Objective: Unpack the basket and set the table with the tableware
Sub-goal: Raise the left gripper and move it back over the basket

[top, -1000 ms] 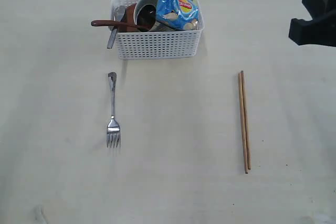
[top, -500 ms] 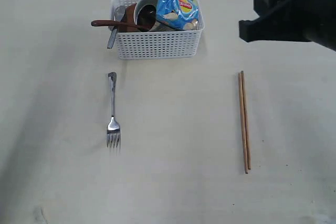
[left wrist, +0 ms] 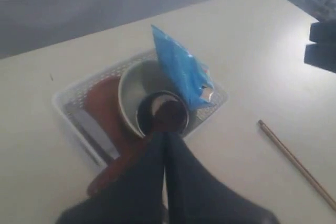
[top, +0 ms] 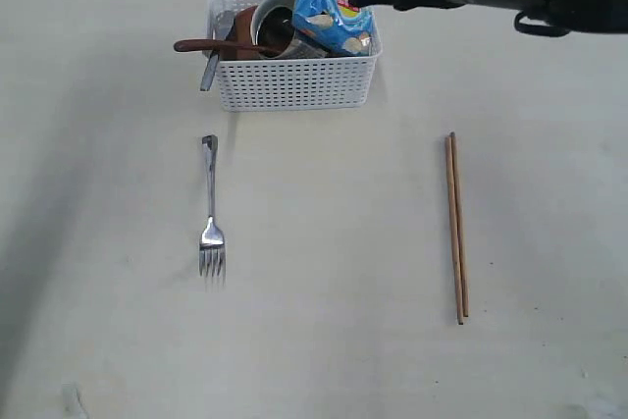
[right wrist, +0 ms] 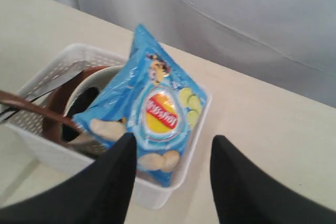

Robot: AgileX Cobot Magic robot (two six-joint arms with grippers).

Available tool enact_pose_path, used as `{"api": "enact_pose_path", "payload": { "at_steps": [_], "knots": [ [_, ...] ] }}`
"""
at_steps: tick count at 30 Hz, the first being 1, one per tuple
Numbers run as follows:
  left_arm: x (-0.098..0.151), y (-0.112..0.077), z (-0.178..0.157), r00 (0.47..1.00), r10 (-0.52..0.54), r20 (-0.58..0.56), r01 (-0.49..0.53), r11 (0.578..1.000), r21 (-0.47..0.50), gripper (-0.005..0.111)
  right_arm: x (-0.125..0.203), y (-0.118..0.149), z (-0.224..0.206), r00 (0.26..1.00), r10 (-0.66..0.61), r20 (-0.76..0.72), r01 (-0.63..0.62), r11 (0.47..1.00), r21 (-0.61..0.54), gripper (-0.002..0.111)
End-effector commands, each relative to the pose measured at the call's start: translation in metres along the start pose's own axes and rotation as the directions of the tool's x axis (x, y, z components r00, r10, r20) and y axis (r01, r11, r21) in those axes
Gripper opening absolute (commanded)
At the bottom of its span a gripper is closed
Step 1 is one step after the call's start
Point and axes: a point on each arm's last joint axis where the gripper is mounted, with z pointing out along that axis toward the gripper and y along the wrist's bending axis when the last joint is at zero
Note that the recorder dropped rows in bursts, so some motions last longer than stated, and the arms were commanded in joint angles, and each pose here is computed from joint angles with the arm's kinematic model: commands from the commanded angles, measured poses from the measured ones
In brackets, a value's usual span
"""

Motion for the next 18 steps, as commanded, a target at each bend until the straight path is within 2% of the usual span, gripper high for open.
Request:
{"api": "enact_pose_path", "payload": {
  "at_steps": [1,8,12,15,18],
  "knots": [
    [0.001,0.008,-0.007,0.999,-0.033,0.005,0.033,0.999,-0.037,0.0,-0.006,-0.028,0.014,1.0,0.0,0.014,-0.001,1.0,0.016,0.044],
    [0.003,0.014,-0.008,0.999,-0.044,-0.007,0.043,0.994,-0.1,0.0,-0.016,-0.073,0.022,0.988,-0.147,0.038,0.144,0.986,0.08,0.044],
    [0.004,0.015,-0.008,0.997,-0.081,-0.013,0.079,0.991,-0.105,0.0,-0.016,-0.1,0.025,0.995,-0.097,0.033,0.091,0.985,0.147,0.044],
    [0.008,0.016,-0.008,0.995,-0.081,-0.058,0.073,0.99,-0.123,0.0,-0.01,-0.111,0.028,0.994,-0.106,0.009,0.103,0.98,0.167,0.044],
    [0.013,0.02,-0.009,0.991,-0.085,-0.107,0.066,0.984,-0.168,0.0,-0.003,-0.116,0.033,0.964,-0.261,-0.048,0.265,0.948,0.176,0.044]
  ]
}}
